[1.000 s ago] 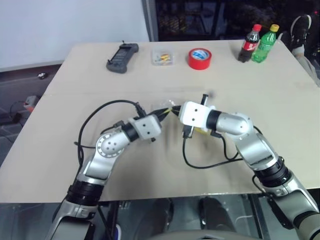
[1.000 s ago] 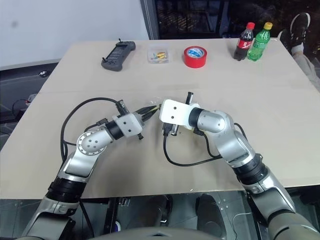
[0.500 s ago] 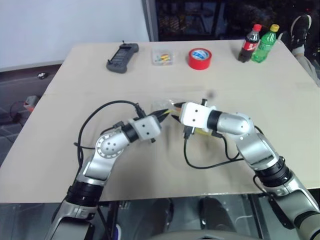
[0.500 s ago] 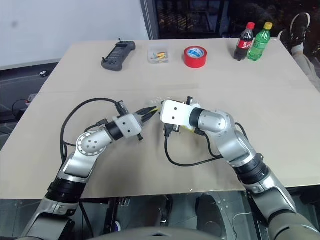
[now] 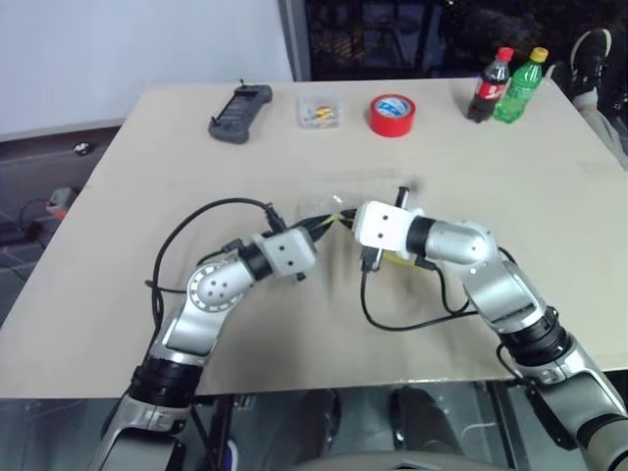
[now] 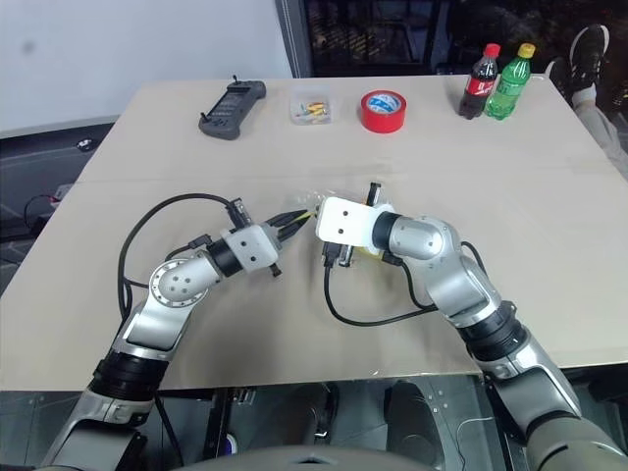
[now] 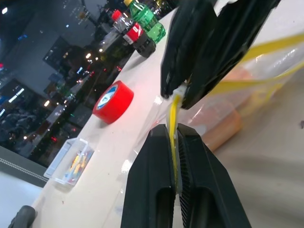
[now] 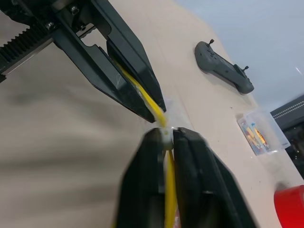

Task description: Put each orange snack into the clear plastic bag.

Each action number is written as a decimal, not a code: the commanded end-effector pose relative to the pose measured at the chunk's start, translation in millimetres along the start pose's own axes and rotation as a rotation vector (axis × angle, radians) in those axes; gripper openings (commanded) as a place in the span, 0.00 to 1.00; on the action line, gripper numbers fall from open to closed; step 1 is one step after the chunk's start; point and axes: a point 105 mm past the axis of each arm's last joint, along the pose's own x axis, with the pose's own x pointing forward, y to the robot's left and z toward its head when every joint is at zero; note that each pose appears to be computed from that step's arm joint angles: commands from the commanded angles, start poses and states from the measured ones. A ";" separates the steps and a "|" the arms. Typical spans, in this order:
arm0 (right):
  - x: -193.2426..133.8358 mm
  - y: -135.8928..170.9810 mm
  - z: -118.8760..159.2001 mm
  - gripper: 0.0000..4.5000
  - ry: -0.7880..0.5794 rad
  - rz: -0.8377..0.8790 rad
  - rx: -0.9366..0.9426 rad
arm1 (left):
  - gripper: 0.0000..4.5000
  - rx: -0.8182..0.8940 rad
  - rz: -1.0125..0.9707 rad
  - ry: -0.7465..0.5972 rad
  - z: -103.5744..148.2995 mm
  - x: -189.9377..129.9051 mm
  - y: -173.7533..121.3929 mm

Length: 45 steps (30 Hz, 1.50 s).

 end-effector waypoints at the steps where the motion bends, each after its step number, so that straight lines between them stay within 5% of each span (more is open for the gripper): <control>1: -4.1 -9.5 10.2 0.00 -0.038 -0.042 -0.020 | 0.00 0.023 0.031 -0.039 12.2 -2.7 8.0; 5: -14.2 -18.8 4.2 0.00 -0.006 -0.093 -0.012 | 0.00 -0.021 0.093 -0.029 8.9 -3.1 19.9; 15: -98.3 -71.2 -76.4 0.00 0.374 -0.354 -0.015 | 0.00 -0.214 0.316 0.006 -13.4 -8.8 83.9; 21: -112.8 -108.0 -86.1 0.00 0.422 -0.475 -0.074 | 0.00 -0.266 0.330 0.014 -20.0 9.9 98.2; 27: -118.9 -145.0 -69.3 0.00 0.356 -0.534 -0.148 | 0.00 -0.191 0.344 -0.065 0.9 39.3 135.4; 31: -130.6 -118.0 -63.4 0.00 0.335 -0.404 -0.159 | 0.00 -0.172 0.197 -0.110 8.1 33.6 106.7; 37: -138.7 -42.5 -78.4 0.00 0.402 -0.177 -0.107 | 0.00 -0.176 -0.077 -0.040 -7.4 5.4 12.9; 40: -141.6 -20.3 -85.3 0.21 0.407 -0.137 -0.023 | 0.22 -0.274 -0.195 -0.024 -7.0 -6.8 -17.9; 45: -168.2 -13.3 -90.2 0.75 0.410 -0.173 0.181 | 0.75 -0.500 -0.276 -0.019 0.5 -40.2 -15.7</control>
